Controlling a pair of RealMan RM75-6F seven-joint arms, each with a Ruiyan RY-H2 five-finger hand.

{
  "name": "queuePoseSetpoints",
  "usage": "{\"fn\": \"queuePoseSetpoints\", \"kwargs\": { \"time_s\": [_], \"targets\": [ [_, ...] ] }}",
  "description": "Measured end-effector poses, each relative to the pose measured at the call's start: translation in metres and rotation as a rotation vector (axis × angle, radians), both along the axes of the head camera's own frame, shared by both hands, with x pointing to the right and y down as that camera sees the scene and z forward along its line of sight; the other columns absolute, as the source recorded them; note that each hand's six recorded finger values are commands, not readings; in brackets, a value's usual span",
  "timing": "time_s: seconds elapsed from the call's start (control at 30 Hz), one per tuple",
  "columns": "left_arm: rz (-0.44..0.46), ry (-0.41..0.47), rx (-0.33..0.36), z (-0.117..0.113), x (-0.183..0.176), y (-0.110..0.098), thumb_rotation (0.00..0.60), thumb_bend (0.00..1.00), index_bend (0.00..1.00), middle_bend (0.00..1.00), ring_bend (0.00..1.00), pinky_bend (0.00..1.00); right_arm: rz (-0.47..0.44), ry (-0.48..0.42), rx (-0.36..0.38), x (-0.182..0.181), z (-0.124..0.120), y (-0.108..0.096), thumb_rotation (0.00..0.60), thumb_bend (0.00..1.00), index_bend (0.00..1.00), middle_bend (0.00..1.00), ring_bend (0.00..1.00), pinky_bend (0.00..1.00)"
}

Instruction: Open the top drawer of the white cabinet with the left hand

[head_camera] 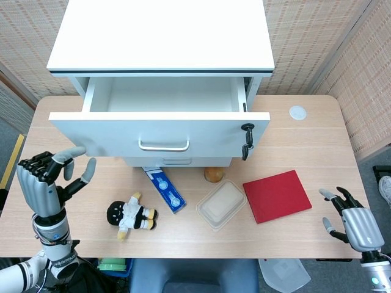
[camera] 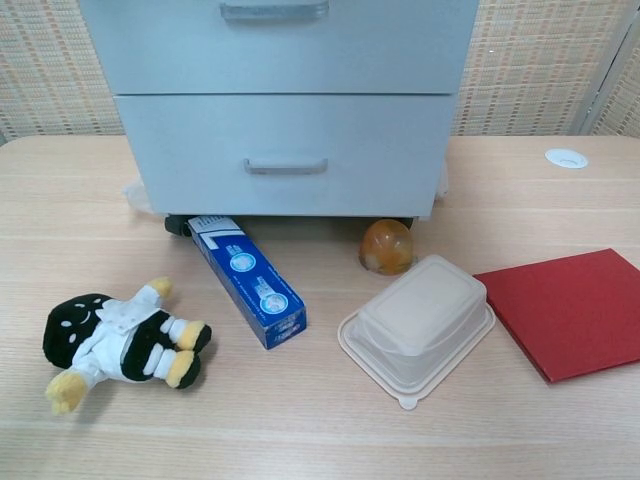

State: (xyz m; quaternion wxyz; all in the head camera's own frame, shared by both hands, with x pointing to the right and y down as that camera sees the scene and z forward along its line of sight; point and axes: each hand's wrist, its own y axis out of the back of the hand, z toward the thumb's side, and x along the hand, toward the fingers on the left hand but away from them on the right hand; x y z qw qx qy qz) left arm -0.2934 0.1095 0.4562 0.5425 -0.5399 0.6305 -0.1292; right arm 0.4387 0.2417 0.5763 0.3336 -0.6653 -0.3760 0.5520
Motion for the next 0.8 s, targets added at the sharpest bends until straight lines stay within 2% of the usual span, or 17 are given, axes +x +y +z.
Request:
{"fn": "queuePoseSetpoints", "kwargs": {
  "time_s": [0.27,0.47,0.7,0.8],
  "targets": [
    [-0.075,-0.012,-0.007,0.004,-0.044,0.011,0.6,0.33,0.54,0.91,0.95,1.0,-0.007,-0.005,0.002,-0.002,0.001,-0.003,0.6,0.33,0.19,0.32,0.24,0.32],
    [-0.079,-0.051,-0.045,0.014,-0.067,0.032,0.6,0.33,0.55,0.91,0.95,1.0,-0.011,-0.006,-0.001,-0.005,0.003,-0.004,0.6,0.33,0.19,0.32,0.24,0.32],
    [-0.067,-0.105,-0.125,0.031,-0.085,0.053,0.6,0.33,0.55,0.9,0.94,1.0,-0.017,-0.005,-0.002,-0.008,0.003,-0.005,0.6,0.33,0.19,0.32,0.24,0.32],
    [-0.083,-0.127,-0.192,0.043,-0.093,0.055,0.6,0.33,0.55,0.88,0.92,1.0,-0.02,-0.004,-0.003,-0.009,0.003,-0.006,0.6,0.33,0.19,0.32,0.24,0.32]
  ]
}}
